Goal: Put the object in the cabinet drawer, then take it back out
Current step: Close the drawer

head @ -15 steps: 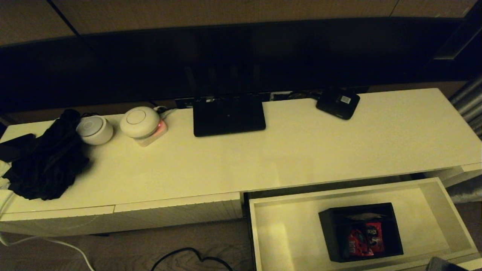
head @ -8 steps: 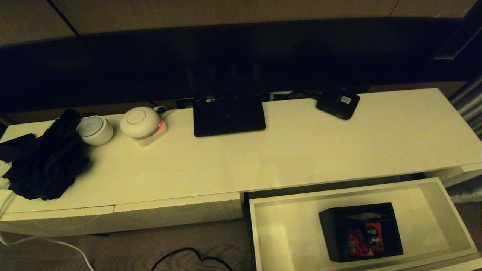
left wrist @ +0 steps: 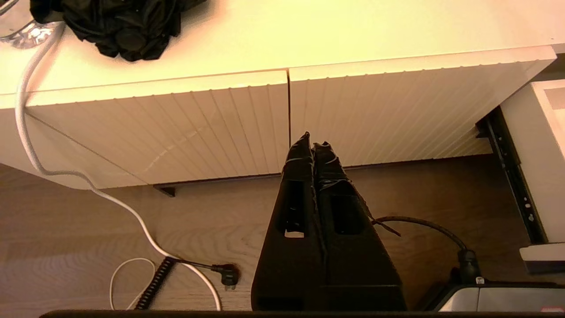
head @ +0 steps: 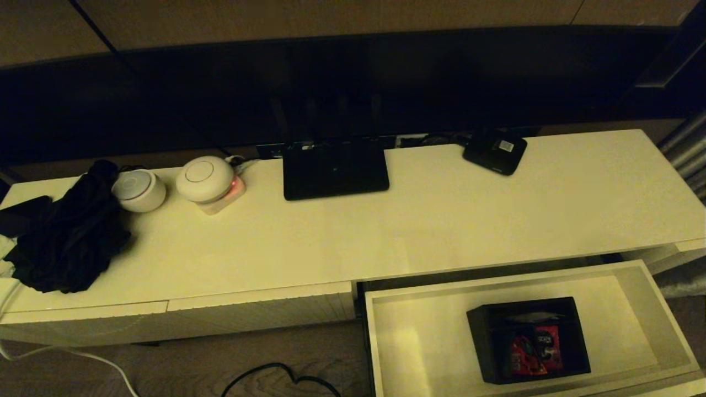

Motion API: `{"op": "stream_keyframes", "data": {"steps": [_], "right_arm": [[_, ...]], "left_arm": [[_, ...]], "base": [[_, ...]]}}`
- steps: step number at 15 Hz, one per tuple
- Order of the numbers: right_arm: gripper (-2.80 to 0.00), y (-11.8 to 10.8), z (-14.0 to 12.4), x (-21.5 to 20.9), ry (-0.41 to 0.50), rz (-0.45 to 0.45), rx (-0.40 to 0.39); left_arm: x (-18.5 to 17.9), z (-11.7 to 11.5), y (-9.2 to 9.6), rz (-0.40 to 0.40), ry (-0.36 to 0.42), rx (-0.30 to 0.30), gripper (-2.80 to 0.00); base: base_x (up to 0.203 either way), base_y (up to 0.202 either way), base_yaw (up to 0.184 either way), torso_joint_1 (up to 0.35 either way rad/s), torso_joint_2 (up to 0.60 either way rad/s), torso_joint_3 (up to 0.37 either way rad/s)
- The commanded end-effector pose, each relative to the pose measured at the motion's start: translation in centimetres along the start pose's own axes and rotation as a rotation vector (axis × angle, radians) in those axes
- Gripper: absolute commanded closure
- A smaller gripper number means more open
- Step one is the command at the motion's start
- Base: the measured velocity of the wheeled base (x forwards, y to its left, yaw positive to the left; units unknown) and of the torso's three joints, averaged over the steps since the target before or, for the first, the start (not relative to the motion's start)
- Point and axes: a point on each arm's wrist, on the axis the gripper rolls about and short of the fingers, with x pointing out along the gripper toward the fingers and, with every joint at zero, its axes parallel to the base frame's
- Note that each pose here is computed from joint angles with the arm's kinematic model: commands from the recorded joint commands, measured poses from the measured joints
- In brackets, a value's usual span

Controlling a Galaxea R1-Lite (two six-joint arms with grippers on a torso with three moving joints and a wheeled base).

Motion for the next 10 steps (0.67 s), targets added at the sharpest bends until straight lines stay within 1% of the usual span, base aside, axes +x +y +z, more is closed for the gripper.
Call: {"op": "stream_keyframes", "data": {"steps": [1,3,5,6,8,10], "right_arm": [[0.0,0.3,0.2,1.9,0.046,-0.025,-0.009],[0.0,0.5,0.5,3.0,0.026,-0.056,-0.005],[0.0,0.5,0.9,3.8,-0.011,-0.111,0.004],[0.0,0.5,1.0,4.0,-0.024,-0.143,0.008],[0.0,0.4,0.9,4.0,-0.023,-0.171,0.009],[0.0,0.3,1.2,3.9,-0.044,-0.209,0.015]], "left_arm": [[0.0,-0.1,0.0,0.001,0.003,0.0,0.0],[0.0,-0.1,0.0,0.001,0.003,0.0,0.0],[0.0,-0.1,0.0,0.0,0.003,0.0,0.0],[0.0,-0.1,0.0,0.001,0.003,0.0,0.0],[0.0,-0.1,0.0,0.001,0.003,0.0,0.0],[0.0,-0.1,0.0,0.001,0.003,0.0,0.0]], "base": [[0.0,0.0,0.0,0.0,0.0,0.0],[0.0,0.0,0.0,0.0,0.0,0.0],[0.0,0.0,0.0,0.0,0.0,0.0],[0.0,0.0,0.0,0.0,0.0,0.0],[0.0,0.0,0.0,0.0,0.0,0.0],[0.0,0.0,0.0,0.0,0.0,0.0]]}}
